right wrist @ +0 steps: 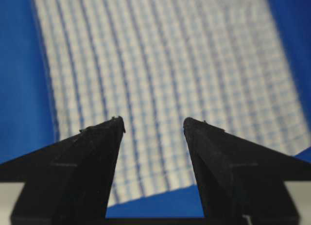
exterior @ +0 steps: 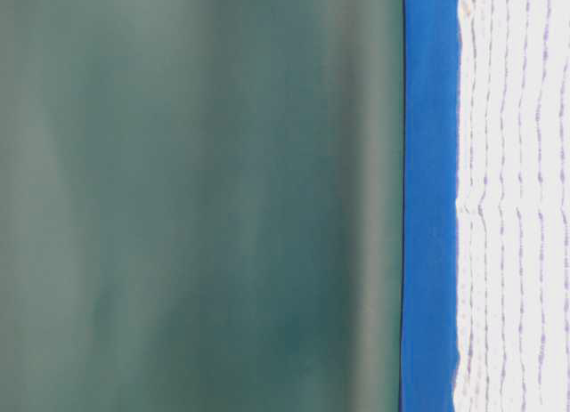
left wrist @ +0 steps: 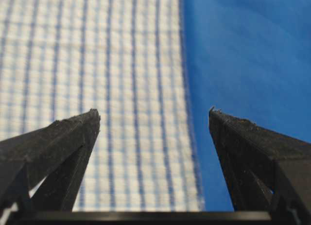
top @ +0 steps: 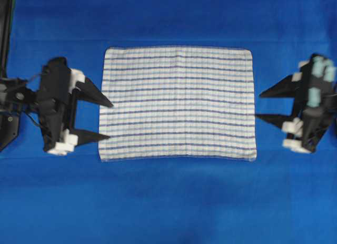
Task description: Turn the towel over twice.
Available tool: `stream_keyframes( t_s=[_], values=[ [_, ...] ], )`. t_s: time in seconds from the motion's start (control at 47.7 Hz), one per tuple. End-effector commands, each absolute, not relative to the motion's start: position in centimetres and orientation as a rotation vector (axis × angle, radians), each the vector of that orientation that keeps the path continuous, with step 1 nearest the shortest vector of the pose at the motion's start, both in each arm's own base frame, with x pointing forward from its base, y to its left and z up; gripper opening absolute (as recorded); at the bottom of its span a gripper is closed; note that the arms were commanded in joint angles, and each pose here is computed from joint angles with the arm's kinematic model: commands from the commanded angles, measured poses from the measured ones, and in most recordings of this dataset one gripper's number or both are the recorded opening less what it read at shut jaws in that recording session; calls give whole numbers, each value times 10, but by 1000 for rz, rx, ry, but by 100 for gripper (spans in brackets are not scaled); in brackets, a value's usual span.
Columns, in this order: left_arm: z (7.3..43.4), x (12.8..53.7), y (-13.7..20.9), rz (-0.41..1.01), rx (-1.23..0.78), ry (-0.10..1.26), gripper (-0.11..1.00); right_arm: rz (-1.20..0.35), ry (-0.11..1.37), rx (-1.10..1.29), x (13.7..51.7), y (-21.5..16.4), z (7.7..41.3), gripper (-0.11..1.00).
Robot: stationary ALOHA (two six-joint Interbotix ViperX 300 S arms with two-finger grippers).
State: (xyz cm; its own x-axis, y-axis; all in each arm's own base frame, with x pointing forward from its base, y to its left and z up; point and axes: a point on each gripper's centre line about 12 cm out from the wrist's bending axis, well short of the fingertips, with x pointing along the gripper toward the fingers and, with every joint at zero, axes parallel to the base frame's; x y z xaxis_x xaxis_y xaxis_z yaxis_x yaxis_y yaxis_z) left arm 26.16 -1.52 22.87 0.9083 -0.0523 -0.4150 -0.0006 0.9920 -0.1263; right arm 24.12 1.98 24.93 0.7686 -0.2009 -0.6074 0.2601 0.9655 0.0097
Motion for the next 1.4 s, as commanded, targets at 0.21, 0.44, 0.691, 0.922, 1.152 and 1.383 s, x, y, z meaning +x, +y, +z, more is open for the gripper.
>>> stream_keyframes(
  t_s=[0.21, 0.44, 0.691, 0.922, 1.152, 1.383],
  values=[
    [271, 230, 2, 21, -94, 314, 89, -248, 465, 38, 208, 4, 298, 59],
    [286, 193, 10, 58, -62, 267, 89, -279, 419, 27, 182, -8, 306, 58],
    [266, 156, 18, 121, -73, 223, 89, -283, 392, 50, 153, -17, 281, 58],
    [240, 136, 17, 129, -87, 208, 89, -276, 400, 75, 142, -19, 254, 58],
    [223, 135, 17, 130, -92, 245, 88, -252, 406, 140, 139, -16, 219, 58],
    [220, 134, 16, 130, -92, 240, 88, -254, 395, 151, 139, -17, 213, 58]
  ],
)
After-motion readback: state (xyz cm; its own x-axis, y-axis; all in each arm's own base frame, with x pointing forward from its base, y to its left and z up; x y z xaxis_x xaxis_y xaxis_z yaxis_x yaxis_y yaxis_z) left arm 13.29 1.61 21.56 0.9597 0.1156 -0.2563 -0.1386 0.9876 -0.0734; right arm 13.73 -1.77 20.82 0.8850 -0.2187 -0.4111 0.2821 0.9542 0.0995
